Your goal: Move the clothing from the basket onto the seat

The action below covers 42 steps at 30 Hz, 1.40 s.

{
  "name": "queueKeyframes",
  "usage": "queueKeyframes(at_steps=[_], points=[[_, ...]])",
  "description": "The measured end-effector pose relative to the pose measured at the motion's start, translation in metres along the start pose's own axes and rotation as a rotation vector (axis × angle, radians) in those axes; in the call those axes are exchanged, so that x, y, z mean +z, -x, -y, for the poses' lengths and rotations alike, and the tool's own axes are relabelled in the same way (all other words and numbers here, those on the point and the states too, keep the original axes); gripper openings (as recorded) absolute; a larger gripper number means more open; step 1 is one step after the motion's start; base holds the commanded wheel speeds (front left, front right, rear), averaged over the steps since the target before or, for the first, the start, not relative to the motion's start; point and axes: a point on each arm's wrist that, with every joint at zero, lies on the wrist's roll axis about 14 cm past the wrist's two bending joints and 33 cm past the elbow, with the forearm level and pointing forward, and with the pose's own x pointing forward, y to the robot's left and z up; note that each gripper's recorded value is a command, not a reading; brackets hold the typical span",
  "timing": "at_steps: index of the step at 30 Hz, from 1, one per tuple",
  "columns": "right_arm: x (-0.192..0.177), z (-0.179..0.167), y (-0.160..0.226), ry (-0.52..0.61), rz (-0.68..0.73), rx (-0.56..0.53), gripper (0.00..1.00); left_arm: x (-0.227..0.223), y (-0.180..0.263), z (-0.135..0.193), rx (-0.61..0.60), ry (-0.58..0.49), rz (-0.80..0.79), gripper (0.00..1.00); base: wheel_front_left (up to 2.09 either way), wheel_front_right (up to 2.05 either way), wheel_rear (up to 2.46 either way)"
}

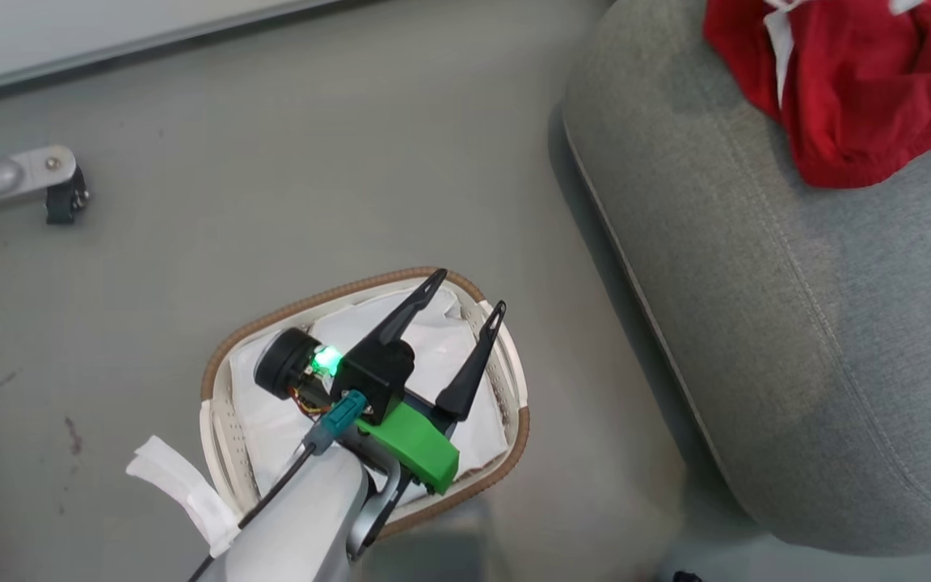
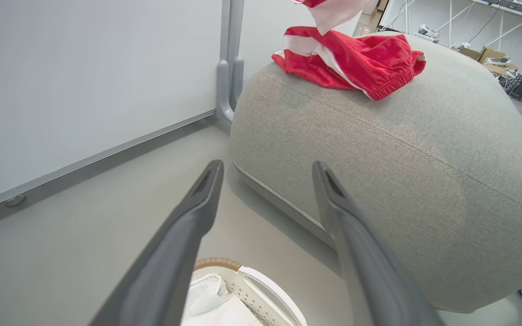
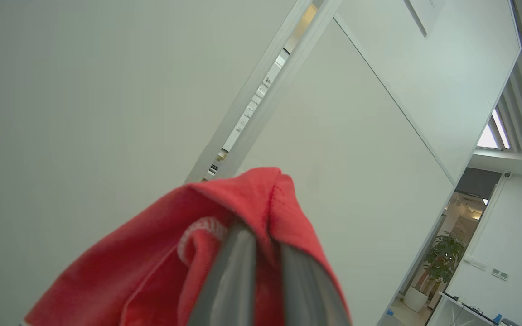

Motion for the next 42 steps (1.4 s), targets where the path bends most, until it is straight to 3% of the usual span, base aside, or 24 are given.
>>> queueKeyframes(at_steps=[6, 10, 14, 22, 23, 25, 27, 42], points=[[-0.081, -0.005, 0.027, 0.009, -0.192, -0.004, 0.0, -0.021, -0.004, -0.018, 0.004, 0.008, -0.032, 1.0, 0.0, 0.0, 0.0], [-0.162, -0.025, 0.085, -0.02, -0.425, 0.004, 0.0, -0.04, -0.007, -0.029, 0.003, 0.019, -0.064, 1.0, 0.0, 0.0, 0.0], [-0.216, -0.055, 0.145, -0.027, -0.614, 0.048, 0.0, -0.059, -0.006, -0.036, 0.003, 0.034, -0.098, 1.0, 0.0, 0.0, 0.0], [-0.255, -0.08, 0.229, -0.08, -0.83, 0.044, 0.0, -0.075, -0.01, -0.038, -0.011, 0.058, -0.118, 1.0, 0.0, 0.0, 0.0], [-0.256, -0.08, 0.236, -0.084, -0.844, 0.038, 0.07, -0.075, -0.011, -0.037, -0.013, 0.058, -0.119, 1.0, 0.0, 0.0, 0.0], [-0.257, -0.082, 0.251, -0.096, -0.871, 0.028, 0.48, -0.075, -0.012, -0.037, -0.015, 0.055, -0.119, 1.0, 0.0, 0.0, 0.0], [-0.253, -0.085, 0.259, -0.112, -0.875, 0.021, 1.0, -0.073, -0.013, -0.036, -0.016, 0.052, -0.116, 1.0, 0.0, 0.0, 0.0], [-0.211, -0.08, 0.308, -0.166, -0.877, -0.016, 1.0, -0.036, -0.019, -0.017, -0.031, 0.031, -0.048, 1.0, 0.0, 0.0, 0.0]])
